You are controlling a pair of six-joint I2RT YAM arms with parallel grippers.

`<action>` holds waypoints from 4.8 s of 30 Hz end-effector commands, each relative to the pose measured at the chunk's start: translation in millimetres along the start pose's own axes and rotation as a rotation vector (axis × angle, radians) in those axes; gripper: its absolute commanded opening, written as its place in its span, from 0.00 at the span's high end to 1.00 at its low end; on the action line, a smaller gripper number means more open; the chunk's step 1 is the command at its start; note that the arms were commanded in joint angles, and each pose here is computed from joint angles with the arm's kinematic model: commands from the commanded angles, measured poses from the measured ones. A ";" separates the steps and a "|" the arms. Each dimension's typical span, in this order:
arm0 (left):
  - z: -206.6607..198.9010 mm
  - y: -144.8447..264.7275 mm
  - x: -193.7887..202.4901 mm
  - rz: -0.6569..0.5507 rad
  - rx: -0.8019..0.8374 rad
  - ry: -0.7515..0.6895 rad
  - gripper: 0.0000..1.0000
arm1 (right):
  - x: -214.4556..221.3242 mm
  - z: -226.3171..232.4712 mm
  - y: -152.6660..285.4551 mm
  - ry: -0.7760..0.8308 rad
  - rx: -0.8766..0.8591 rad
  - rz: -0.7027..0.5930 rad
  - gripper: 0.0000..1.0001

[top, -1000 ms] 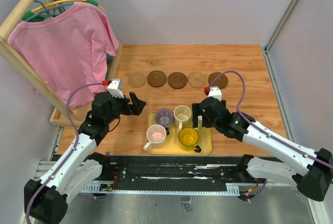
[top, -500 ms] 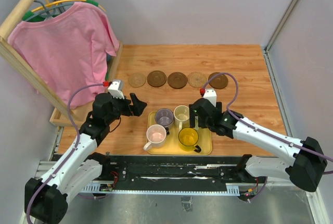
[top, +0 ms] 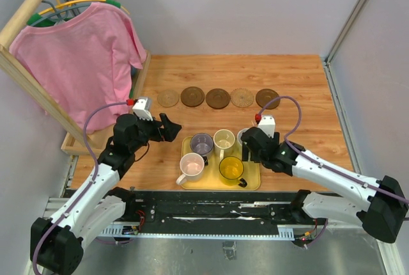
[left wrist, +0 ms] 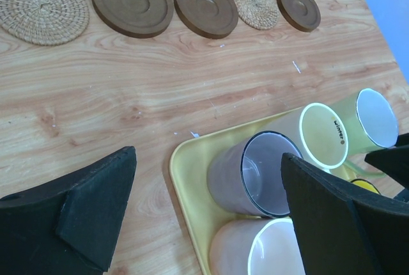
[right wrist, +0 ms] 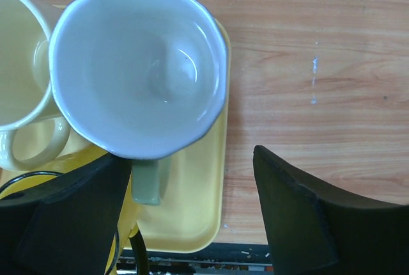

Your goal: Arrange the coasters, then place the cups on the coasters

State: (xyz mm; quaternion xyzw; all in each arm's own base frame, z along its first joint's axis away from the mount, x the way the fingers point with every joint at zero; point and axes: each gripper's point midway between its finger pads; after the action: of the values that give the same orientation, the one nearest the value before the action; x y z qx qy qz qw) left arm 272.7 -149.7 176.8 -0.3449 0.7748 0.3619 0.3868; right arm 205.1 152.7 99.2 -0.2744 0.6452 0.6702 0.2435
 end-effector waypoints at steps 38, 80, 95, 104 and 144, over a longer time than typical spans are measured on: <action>-3.2 5.5 -5.3 -0.044 0.008 0.011 0.01 | 18.5 9.2 -2.4 0.225 -0.101 0.061 0.47; 1.1 4.2 -0.9 -0.036 -0.009 0.020 0.01 | 32.8 4.0 -19.4 0.259 -0.080 0.115 0.57; 3.4 4.3 -0.3 -0.038 -0.020 0.022 0.01 | 28.5 5.7 -21.5 0.268 -0.074 0.117 0.59; 2.5 4.7 -0.6 -0.040 -0.017 0.028 0.01 | 23.2 8.8 -20.6 0.276 -0.082 0.109 0.63; 0.8 -3.2 -10.1 -0.071 -0.008 0.031 0.01 | -119.0 -53.9 -16.0 0.177 -0.001 -0.254 0.99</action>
State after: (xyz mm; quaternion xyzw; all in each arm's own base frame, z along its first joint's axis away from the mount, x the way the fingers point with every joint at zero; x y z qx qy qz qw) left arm 272.2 -145.2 174.4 -0.3660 0.7729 0.3601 0.3729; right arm 253.5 110.4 116.1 -0.3659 0.6597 0.6290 0.1879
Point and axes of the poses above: each gripper's point midway between its finger pads, its own y axis back along the fingers, its own z axis along the line the jaws close on, x = y × z, and after that the axes turned 1 degree about y, right-handed
